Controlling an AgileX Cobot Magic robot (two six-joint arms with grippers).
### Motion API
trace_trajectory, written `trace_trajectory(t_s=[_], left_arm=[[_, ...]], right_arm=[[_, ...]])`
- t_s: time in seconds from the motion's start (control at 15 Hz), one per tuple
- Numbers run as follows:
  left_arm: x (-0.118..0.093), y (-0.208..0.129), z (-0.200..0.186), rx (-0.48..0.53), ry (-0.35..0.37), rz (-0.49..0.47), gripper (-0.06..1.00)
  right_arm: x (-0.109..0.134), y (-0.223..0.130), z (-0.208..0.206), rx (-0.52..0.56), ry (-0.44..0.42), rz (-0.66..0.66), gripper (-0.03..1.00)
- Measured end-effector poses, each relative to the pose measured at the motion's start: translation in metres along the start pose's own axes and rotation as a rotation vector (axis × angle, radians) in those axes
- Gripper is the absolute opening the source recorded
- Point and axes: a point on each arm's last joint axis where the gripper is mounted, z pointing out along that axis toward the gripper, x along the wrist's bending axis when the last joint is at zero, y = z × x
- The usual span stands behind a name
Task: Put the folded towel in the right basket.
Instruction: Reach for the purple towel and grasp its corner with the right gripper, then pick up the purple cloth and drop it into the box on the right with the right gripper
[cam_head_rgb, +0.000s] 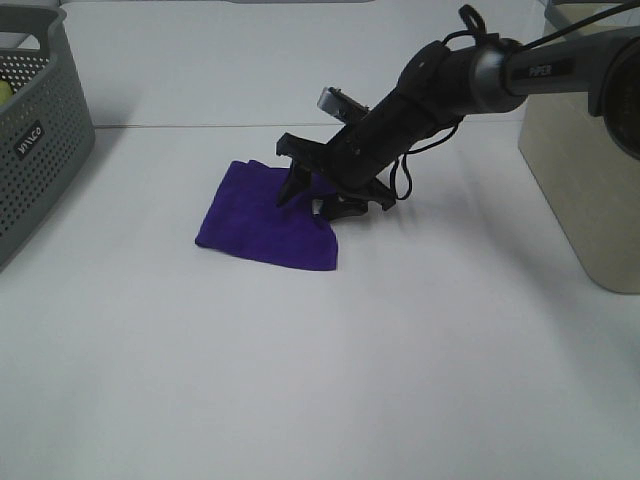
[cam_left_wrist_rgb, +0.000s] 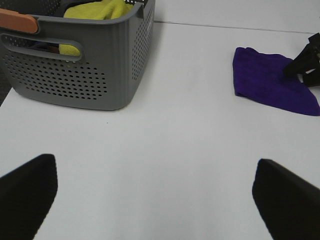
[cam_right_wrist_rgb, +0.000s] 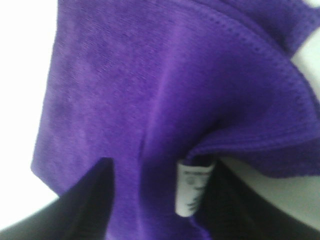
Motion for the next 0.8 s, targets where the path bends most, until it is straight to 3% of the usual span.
trace_trajectory(t_s=[0.13,0.2,0.53,0.8], left_arm=[[0.0,0.0,0.0,0.0,0.0,0.0,0.99],[0.0,0.0,0.0,0.0,0.0,0.0,0.99],[0.0,0.0,0.0,0.0,0.0,0.0,0.99],[0.0,0.0,0.0,0.0,0.0,0.0,0.99]], right_arm=[[0.0,-0.003,0.008,-0.013,-0.016,0.003,0.24],[0.0,-0.003,0.01,-0.017,-0.019,0.007,0.11],[0.001,-0.003,0.009,-0.021,-0.018,0.026,0.08],[0.013,-0.003,-0.014,-0.022,-0.047,-0.054,0.08]])
